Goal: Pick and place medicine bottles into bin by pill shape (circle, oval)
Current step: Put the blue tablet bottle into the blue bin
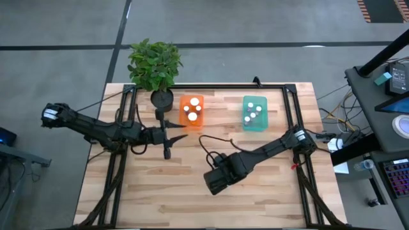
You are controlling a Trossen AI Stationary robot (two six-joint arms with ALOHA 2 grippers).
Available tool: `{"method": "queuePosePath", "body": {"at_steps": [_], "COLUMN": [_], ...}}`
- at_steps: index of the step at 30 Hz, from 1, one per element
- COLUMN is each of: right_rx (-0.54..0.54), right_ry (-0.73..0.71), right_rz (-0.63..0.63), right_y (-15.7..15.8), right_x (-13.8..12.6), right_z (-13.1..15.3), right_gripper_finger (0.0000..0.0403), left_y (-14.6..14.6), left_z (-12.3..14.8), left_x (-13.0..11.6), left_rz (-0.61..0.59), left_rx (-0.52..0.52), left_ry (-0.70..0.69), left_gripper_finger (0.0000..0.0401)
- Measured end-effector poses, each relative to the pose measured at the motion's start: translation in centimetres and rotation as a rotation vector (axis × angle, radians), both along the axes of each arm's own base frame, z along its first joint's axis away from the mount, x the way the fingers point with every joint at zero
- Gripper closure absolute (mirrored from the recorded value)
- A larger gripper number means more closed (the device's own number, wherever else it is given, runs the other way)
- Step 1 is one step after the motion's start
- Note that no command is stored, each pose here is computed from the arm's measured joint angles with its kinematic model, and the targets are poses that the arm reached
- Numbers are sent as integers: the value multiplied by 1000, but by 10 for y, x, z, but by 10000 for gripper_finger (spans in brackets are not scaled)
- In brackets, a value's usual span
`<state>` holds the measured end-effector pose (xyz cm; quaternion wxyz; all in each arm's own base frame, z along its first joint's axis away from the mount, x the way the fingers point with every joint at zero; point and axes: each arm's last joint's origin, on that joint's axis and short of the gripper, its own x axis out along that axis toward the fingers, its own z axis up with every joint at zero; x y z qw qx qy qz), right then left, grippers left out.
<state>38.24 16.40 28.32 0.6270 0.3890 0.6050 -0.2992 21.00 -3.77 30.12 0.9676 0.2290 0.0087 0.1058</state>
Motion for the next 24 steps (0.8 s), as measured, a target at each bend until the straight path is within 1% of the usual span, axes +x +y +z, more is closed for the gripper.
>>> {"method": "queuePosePath", "body": {"at_steps": [3, 6, 11, 19, 24], "right_rx": [-14, -19, -9, -12, -7], "right_ry": [51, 73, 56, 45, 37], "right_rz": [-15, -30, -39, -62, -77], "right_y": [1, 3, 5, 4, 3], "right_x": [-3, -4, -2, -1, 0], "right_z": [-17, -30, -43, -60, -72], "right_gripper_finger": [220, 220, 216, 169, 152], "left_y": [-3, -6, -9, -9, -9], "left_z": [1, -3, -7, -9, -8], "left_x": [5, 13, 23, 26, 26], "left_rz": [-77, -118, -122, -118, -117], "left_rx": [-7, -6, -3, 23, 24], "left_ry": [-36, -46, -66, -60, -60], "left_gripper_finger": [269, 269, 269, 269, 269]}}
